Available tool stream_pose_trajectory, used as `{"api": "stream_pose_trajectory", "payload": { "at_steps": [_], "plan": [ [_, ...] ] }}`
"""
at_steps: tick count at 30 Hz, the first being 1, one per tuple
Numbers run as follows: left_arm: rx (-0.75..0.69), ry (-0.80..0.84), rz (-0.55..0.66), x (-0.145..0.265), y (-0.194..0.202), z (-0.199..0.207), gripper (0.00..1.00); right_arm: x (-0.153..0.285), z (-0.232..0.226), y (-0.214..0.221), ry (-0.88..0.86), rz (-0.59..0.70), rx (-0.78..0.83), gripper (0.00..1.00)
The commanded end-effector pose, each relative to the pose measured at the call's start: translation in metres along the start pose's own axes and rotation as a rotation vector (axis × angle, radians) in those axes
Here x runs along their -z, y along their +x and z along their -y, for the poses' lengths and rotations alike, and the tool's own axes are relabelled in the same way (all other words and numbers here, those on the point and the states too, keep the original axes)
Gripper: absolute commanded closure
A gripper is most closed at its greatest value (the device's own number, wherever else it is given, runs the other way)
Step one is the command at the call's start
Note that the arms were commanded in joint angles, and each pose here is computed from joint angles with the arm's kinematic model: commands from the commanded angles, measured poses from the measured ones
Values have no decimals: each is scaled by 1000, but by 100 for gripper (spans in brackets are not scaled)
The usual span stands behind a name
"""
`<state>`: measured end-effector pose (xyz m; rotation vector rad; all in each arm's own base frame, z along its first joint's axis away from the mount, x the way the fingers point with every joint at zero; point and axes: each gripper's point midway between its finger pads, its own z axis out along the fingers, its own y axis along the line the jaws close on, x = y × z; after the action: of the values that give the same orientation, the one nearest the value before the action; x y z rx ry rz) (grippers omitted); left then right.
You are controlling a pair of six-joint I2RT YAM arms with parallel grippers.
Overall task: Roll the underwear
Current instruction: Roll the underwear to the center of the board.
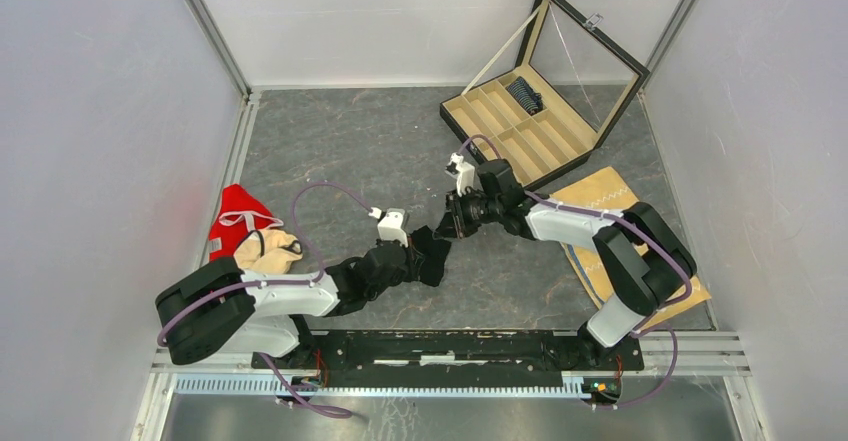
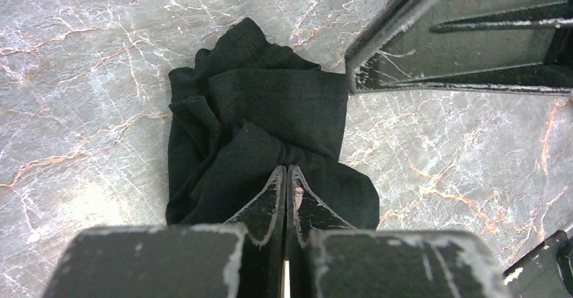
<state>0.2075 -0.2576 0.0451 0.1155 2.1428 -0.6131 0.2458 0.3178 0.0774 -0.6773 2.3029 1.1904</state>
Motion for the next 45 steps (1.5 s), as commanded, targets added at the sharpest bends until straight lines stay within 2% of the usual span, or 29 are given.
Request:
{"api": "stream_pose_trajectory", "payload": {
  "at_steps": [1, 10, 17, 24, 39, 45],
  "plan": [
    [1, -60, -18, 3, 10, -19, 98, -16, -5, -23, 11, 57, 29, 85],
    [3, -62, -24, 3, 12, -19, 98, -43, 10, -10, 65, 37, 10, 93],
    [5, -142, -51, 4, 21, -36, 98, -41, 57, 14, 285, -24, 18, 97],
    [25, -189, -91, 9, 35, -51, 98, -33, 79, 24, 402, -59, 39, 98],
    [45, -228, -130, 23, 49, -69, 98, -29, 82, 25, 421, -65, 54, 98],
    [35, -215, -160, 14, 54, -63, 98, -25, 63, 7, 354, -14, 116, 93]
  ]
}}
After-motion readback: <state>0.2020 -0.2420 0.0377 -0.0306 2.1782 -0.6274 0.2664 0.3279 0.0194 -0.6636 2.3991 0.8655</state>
